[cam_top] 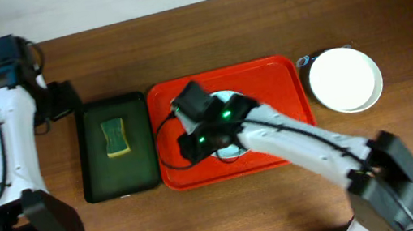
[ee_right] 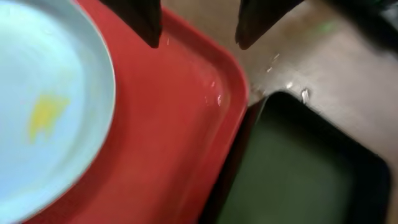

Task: Clean dirty plates on tray and stack at the side
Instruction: 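Reach the right gripper to the sponge on the green tray and grasp it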

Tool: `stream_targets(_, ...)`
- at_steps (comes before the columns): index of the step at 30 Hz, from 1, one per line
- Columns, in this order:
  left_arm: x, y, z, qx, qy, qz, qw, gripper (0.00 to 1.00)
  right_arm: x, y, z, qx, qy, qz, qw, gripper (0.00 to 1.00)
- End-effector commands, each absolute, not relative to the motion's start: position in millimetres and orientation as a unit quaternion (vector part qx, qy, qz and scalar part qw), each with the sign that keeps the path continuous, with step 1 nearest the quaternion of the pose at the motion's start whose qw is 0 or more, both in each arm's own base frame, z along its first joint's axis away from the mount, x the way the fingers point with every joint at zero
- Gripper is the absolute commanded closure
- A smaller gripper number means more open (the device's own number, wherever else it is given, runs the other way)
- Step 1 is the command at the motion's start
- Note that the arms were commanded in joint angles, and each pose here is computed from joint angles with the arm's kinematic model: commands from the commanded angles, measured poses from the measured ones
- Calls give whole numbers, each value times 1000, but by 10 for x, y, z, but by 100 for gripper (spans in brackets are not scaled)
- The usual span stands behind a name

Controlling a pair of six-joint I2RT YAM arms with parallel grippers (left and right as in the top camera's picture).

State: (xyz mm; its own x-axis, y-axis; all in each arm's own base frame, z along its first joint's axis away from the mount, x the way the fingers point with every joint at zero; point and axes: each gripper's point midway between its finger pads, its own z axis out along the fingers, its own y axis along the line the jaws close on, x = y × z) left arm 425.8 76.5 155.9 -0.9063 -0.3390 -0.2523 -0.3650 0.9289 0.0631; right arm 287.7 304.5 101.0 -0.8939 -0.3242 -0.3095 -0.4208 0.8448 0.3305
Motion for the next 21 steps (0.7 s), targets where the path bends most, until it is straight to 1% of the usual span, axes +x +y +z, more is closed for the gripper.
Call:
stream_targets(1, 4139, 1138, 1673, -231, 963, 66, 124, 1, 2980, 3075, 927, -194, 954, 172, 148, 58)
stream_targets(3, 4120, 1204, 1673, -238, 961, 67, 123, 1, 3032, 3058, 928, -191, 955, 164, 159, 60)
stream_targets(4, 4120, 1204, 1673, -238, 961, 67, 123, 1, 3033, 3061, 912, -186, 956, 164, 157, 73)
stream_targets(5, 4121, 1203, 1673, -238, 961, 67, 123, 1, 3033, 3066, 883, -175, 959, 165, 153, 91)
stream_targets(6, 4121, 1203, 1673, -238, 961, 67, 123, 1, 3028, 3065, 834, -164, 962, 163, 146, 96)
stream_targets(7, 4120, 1204, 1673, -238, 961, 67, 123, 1, 3001, 3075, 722, -153, 967, 158, 131, 96)
stream_targets(10, 4120, 1204, 1673, -238, 961, 67, 123, 1, 2851, 3182, 472, -171, 969, 151, 100, 96)
stream_targets(15, 4120, 1204, 1673, -238, 961, 67, 123, 1, 2716, 3316, 382, -192, 965, 150, 93, 96)
stream_targets(21, 4121, 1205, 1673, -238, 961, 67, 124, 1, 2603, 3570, 168, -221, 958, 155, 97, 96)
